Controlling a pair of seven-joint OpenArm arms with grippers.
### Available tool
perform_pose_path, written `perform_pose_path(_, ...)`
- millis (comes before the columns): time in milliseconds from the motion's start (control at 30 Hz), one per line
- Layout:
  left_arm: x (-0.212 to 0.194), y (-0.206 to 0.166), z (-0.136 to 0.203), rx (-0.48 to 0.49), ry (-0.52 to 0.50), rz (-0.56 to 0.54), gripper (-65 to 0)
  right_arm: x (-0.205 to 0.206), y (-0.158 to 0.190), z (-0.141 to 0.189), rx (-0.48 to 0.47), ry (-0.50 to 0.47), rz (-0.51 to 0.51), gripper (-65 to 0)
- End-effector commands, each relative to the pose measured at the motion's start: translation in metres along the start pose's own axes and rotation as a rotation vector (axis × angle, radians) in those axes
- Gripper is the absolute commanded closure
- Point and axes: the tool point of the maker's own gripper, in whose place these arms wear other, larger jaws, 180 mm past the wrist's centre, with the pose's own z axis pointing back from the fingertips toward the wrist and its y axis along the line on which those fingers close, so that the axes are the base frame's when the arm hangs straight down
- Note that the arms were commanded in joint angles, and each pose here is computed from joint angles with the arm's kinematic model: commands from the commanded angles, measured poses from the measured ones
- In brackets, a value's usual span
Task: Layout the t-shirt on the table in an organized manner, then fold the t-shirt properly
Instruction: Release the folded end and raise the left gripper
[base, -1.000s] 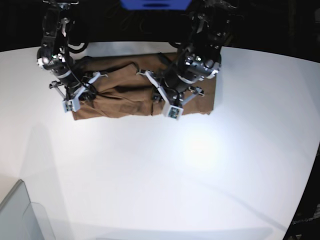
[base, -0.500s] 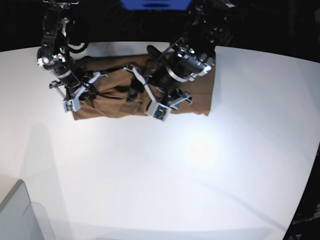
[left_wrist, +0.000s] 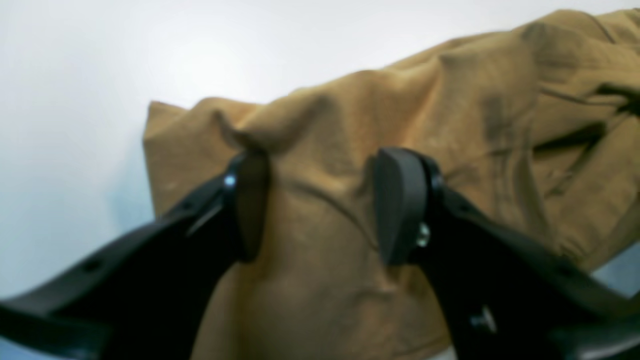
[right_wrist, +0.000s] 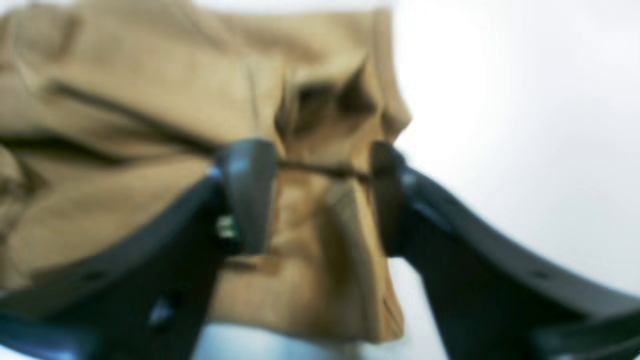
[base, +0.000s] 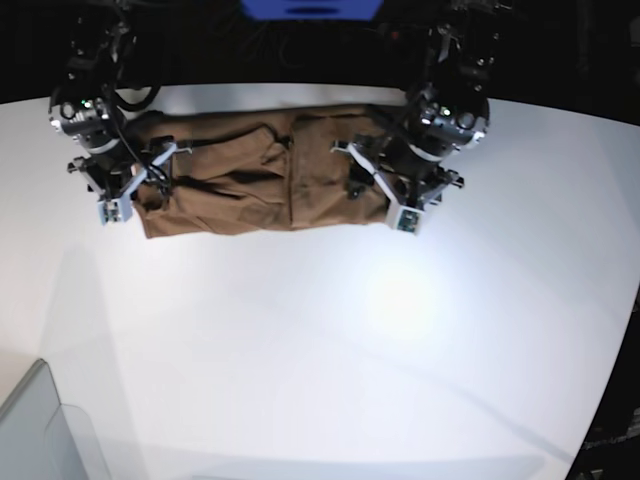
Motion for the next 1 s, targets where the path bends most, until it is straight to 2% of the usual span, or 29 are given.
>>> perform_pose_path(0, 0.015, 0.001, -0.001, -0.003, -0.045, -0.003, -32.9, 0.011, -0.006, 0.003, -0.010, -0.031, 0.012, -39.4)
perform_pose_path(133, -0.006, 0.003, -0.012, -0.002, 0.020, 0.014, -32.9, 0.006, -0.010, -0.007, -0.011, -0.009, -0.009, -46.6)
perform_pose_path(300, -0.005, 0.000, -0.015, -0.010, 0.020, 0.012, -32.9, -0.005, -0.016, -0.028, -0.002, 0.039, -0.065, -46.9)
perform_pose_path(533, -0.004, 0.001, -0.014, -0.007, 0.017, 0.016, -32.9, -0.023, -0.011, -0.035, 0.017, 0.081, -0.097, -45.6)
perform_pose_path(600, -0.004, 0.001, -0.014, -0.006, 0.017, 0.017, -32.9, -0.024, -0.003, -0.036, 0.029, 0.081, -0.113, -40.8)
perform_pose_path(667, -0.003, 0.001, -0.014, -0.006, 0.014, 0.016, -32.9, -0.029, -0.001, -0.035, 0.033, 0.092, -0.119, -31.5)
perform_pose_path(833, -0.003, 0.001, -0.014, -0.006, 0.014, 0.016, -32.9, -0.032, 0.005, -0.036, 0.042, 0.097, -0.127, -1.5)
perform_pose_path(967, -0.003, 0.002, -0.015, -0.004, 0.017, 0.017, -32.9, -0.025, 0.002, -0.033, 0.032, 0.076, -0.126, 0.0)
